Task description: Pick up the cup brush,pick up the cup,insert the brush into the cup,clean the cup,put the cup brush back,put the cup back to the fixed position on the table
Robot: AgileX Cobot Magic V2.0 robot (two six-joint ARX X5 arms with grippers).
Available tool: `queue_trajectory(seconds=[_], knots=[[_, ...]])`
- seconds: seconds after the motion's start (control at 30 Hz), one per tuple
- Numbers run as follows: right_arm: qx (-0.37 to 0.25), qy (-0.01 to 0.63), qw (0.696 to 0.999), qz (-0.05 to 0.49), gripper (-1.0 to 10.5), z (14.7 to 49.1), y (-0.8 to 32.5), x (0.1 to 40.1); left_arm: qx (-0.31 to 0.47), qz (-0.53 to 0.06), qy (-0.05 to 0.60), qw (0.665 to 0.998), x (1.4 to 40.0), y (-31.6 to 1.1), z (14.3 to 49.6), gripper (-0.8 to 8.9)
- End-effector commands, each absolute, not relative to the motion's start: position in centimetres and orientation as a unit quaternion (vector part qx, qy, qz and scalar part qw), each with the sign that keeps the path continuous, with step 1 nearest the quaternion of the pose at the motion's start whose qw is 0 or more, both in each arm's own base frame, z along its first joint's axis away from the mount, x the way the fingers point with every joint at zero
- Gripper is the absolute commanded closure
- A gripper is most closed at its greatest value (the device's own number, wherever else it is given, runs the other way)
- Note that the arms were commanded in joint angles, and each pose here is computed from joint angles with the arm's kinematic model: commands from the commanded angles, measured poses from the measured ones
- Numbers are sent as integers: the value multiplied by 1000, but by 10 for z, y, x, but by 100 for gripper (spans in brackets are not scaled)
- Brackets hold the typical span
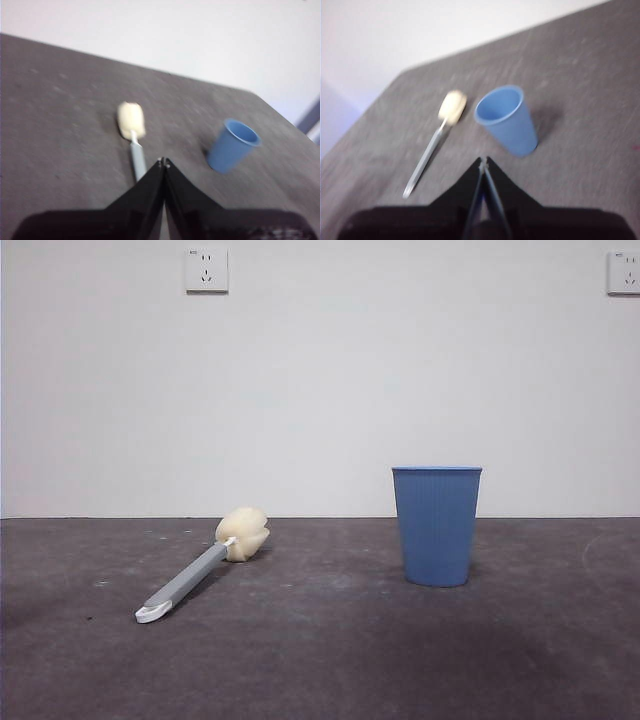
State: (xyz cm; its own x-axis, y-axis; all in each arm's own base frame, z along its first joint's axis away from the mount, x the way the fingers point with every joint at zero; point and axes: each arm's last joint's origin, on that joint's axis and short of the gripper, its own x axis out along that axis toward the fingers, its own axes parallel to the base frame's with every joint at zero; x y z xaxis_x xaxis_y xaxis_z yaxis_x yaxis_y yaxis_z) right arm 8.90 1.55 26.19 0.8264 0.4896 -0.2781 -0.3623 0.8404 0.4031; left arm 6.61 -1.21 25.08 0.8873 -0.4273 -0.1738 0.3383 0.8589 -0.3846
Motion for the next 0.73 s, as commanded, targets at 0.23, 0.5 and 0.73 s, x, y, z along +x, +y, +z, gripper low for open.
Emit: queue_trajectory(seconds=[0.23, 0.5, 0.73], knots=[[47, 290, 915, 278, 958, 309, 18, 77, -100, -277, 218, 931, 60, -16, 288, 821], [21, 359, 882, 305, 958, 324, 20, 66, -64, -323, 295, 897, 55, -18, 310, 821], [19, 373, 875, 307, 936, 322, 20, 63, -58, -332, 313, 888, 54, -19, 315, 816]])
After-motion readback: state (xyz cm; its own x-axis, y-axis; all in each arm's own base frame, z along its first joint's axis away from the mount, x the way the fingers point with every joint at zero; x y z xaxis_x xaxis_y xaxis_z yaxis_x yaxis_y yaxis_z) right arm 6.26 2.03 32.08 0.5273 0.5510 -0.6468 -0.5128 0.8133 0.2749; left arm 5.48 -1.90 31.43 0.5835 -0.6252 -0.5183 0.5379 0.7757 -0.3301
